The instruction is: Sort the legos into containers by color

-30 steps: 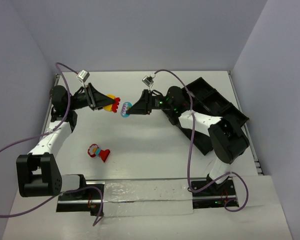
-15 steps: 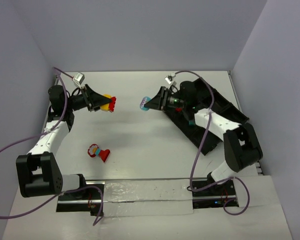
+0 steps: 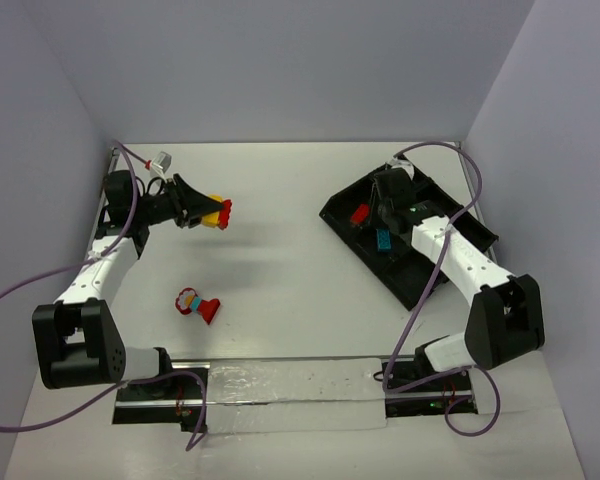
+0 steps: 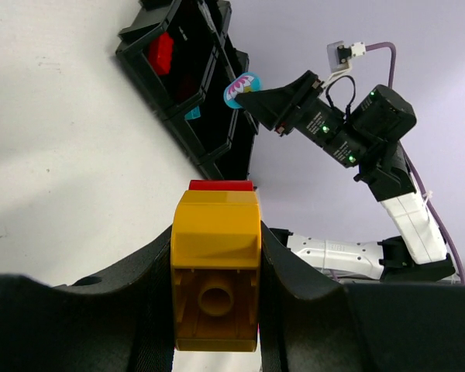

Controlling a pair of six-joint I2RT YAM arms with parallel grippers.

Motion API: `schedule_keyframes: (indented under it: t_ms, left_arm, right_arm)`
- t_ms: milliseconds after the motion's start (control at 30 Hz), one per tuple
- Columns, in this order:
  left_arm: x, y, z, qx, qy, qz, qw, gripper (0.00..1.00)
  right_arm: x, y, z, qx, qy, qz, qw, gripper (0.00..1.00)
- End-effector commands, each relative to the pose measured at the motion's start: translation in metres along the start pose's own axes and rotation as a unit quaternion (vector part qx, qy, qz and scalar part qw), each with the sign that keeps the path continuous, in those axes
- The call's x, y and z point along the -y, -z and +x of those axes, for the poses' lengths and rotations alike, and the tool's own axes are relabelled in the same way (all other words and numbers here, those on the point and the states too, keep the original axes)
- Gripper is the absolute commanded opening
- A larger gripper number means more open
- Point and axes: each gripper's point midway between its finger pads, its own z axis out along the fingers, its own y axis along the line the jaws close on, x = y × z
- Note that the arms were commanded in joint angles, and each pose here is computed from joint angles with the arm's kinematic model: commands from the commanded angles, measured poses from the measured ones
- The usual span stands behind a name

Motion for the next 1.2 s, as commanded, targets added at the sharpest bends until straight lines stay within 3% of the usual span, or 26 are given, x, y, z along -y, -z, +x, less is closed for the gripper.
schedule_keyframes:
  t_ms: [0, 233, 400, 467, 567, 800, 967, 1167]
  left_arm:
    - [0.012, 0.001, -0.010, 0.006, -0.025, 0.007, 1.000, 0.00]
    - [0.014, 0.001, -0.011, 0.004, -0.026, 0.006, 1.000, 0.00]
    - [0.010, 0.000, -0.009, 0.004, -0.023, 0.001, 1.000, 0.00]
    - [0.009, 0.001, -0.008, 0.003, -0.021, 0.001, 1.000, 0.00]
    - [0.010, 0.001, -0.008, 0.005, -0.021, 0.001, 1.000, 0.00]
    - [0.014, 0.002, -0.009, 0.010, -0.027, 0.000, 1.000, 0.00]
    - [0.016, 0.002, -0.010, 0.009, -0.029, 0.003, 1.000, 0.00]
    - [0.029, -0.001, -0.005, -0.006, -0.043, 0.029, 0.999, 0.00]
  right_arm:
    - [0.037, -0.004, 0.001, 0.005, 0.008, 0.076, 0.997, 0.00]
    - [0.060, -0.010, 0.004, 0.008, -0.009, 0.104, 0.995, 0.00]
    - [0.070, -0.018, 0.009, -0.001, -0.010, 0.119, 0.993, 0.07]
    - [0.069, -0.020, 0.011, -0.005, -0.011, 0.116, 0.993, 0.14]
    - [0.067, -0.023, 0.013, -0.008, -0.014, 0.112, 0.994, 0.45]
    - [0.063, -0.024, 0.012, -0.007, -0.016, 0.100, 0.995, 0.74]
    - [0.057, -0.015, -0.003, 0.008, -0.019, 0.086, 0.996, 0.76]
    - [-0.013, 0.030, -0.049, 0.071, -0.017, -0.102, 0.992, 0.76]
